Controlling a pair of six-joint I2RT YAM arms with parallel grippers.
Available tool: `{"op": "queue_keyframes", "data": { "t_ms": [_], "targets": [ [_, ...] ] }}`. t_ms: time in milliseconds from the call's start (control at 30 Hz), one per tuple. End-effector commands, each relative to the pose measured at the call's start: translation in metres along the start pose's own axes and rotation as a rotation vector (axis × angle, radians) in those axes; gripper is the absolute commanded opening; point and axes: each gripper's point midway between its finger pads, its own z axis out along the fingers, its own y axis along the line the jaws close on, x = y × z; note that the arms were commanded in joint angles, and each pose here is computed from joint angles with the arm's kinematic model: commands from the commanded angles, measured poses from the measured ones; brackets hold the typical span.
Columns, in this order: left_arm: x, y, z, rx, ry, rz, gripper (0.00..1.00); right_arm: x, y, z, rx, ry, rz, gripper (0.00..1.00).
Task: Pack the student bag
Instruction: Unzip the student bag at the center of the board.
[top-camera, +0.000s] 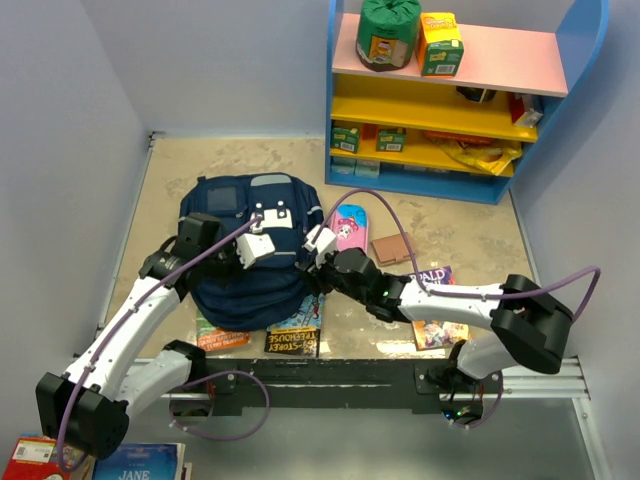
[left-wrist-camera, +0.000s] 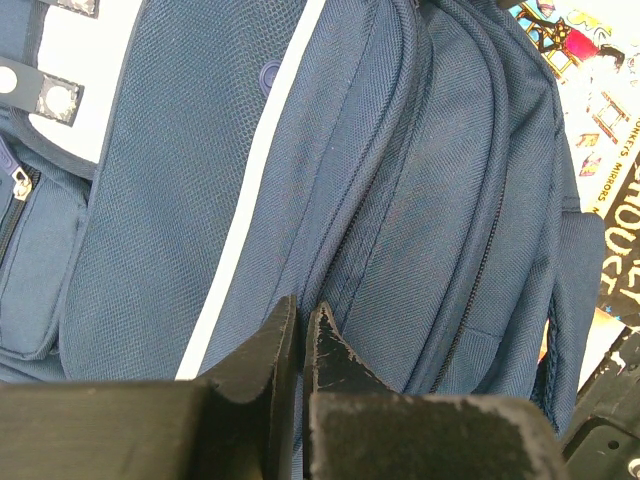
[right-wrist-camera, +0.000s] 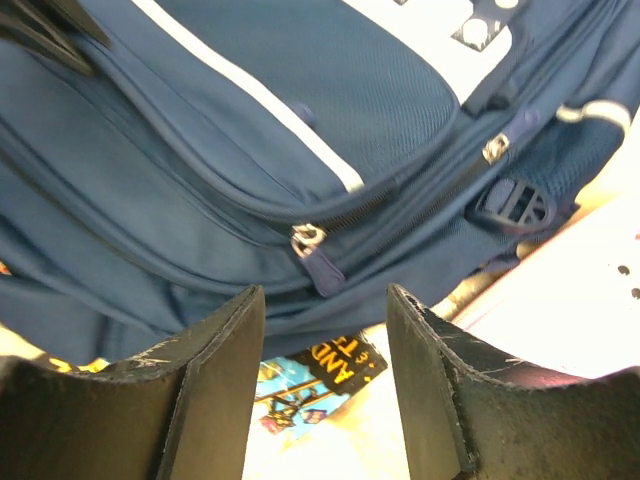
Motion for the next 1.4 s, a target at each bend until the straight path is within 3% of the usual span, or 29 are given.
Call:
{"op": "queue_keyframes", "data": {
  "t_ms": [0,167,367,567,733,900,1167,1233,1267,1367],
  "targets": [
    [-0.032,0.016,-0.013,-0.055,-0.1,0.04,0.0,-0.006,0.001,0.005,-0.033,-0.046,0.011,0.55],
    [-0.033,0.017,-0.012,-0.052,-0.099,0.044,0.0,0.0,0.001,0.013,-0.058,-0.046,0.016,0.54],
    [-0.034,0.018,-0.012,-0.051,-0.098,0.04,0.0,0.014,0.01,0.021,-0.103,-0.023,0.029,0.45],
    [-0.036,0.017,-0.012,-0.038,-0.097,0.041,0.0,0.024,0.008,0.021,-0.094,-0.007,0.042,0.24],
    [-0.036,0.011,-0.006,0.007,-0.097,0.018,0.0,0.008,0.001,0.016,-0.051,-0.027,0.051,0.0],
    [-0.036,0.006,0.001,0.036,-0.102,-0.024,0.0,-0.01,0.006,0.01,-0.062,-0.045,0.101,0.0],
    [-0.041,0.005,0.0,0.04,-0.127,-0.028,0.0,-0.002,0.003,0.005,-0.046,-0.024,0.116,0.0],
    [-0.042,0.006,-0.001,0.039,-0.126,-0.025,0.0,0.002,0.001,0.003,-0.035,-0.014,0.113,0.17],
    [-0.042,0.005,-0.002,0.039,-0.126,-0.024,0.0,0.005,-0.005,0.002,-0.004,-0.014,0.109,0.36],
    [-0.041,0.004,-0.003,0.043,-0.125,-0.018,0.0,0.002,-0.012,0.0,0.024,-0.04,0.103,0.49]
  ]
}}
